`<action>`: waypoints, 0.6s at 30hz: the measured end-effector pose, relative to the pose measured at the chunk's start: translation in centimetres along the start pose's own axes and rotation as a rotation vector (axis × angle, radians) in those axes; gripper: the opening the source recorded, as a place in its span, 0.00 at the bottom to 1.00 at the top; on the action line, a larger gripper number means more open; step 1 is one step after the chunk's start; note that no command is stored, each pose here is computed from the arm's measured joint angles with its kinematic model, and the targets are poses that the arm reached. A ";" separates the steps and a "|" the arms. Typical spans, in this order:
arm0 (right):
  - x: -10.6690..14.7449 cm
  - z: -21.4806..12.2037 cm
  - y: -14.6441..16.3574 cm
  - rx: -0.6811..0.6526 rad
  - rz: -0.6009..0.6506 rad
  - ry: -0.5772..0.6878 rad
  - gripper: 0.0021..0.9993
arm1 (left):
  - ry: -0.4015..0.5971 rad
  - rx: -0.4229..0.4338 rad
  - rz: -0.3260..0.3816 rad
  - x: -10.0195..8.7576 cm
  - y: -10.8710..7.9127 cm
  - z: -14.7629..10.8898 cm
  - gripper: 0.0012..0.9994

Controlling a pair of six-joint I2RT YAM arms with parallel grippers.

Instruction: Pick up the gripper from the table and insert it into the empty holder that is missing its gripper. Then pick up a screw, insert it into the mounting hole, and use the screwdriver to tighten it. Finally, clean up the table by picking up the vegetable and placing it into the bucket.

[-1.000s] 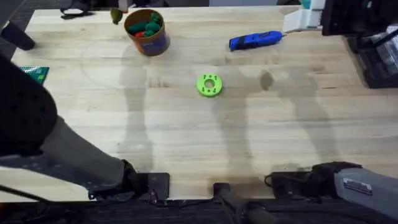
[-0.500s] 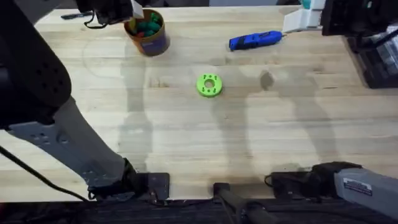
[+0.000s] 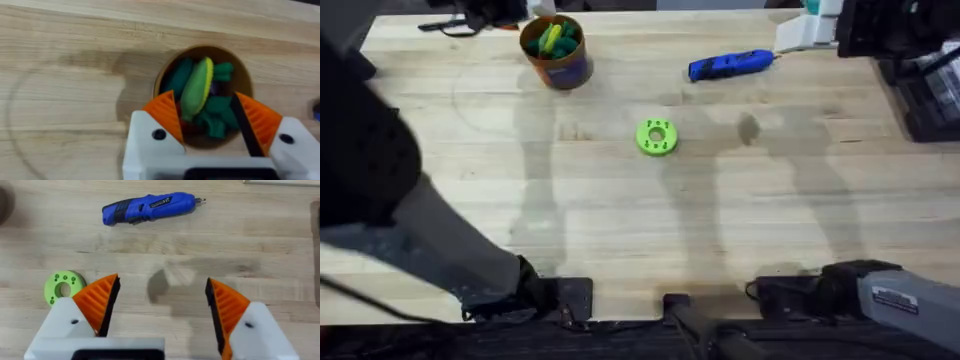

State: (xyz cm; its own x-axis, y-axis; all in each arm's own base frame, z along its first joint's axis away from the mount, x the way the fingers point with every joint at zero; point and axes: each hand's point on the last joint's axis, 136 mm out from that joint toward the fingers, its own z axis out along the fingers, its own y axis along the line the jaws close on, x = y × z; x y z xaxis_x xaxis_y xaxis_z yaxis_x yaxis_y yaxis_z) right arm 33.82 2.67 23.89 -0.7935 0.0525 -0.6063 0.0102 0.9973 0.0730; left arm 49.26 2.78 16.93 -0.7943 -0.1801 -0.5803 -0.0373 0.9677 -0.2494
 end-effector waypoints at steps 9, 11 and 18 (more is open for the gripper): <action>0.0 0.0 0.0 0.000 0.000 0.000 0.99 | 0.018 -0.094 0.086 4.5 -2.6 -16.5 0.81; 0.0 0.0 0.0 0.000 0.000 0.000 0.99 | 0.030 -0.111 0.095 5.8 -2.8 -18.4 0.81; 0.0 0.0 0.0 0.000 0.000 0.000 0.99 | 0.032 -0.134 0.109 9.0 -3.5 -23.3 0.80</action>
State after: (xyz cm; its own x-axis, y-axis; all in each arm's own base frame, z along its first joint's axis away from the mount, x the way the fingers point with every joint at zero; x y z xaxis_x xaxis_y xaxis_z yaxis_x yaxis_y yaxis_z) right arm 33.82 2.67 23.90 -0.7932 0.0527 -0.6067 0.0103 0.9973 0.0732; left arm 28.13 1.89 30.60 -0.8166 -0.0689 -0.5731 -0.0284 0.9964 -0.0793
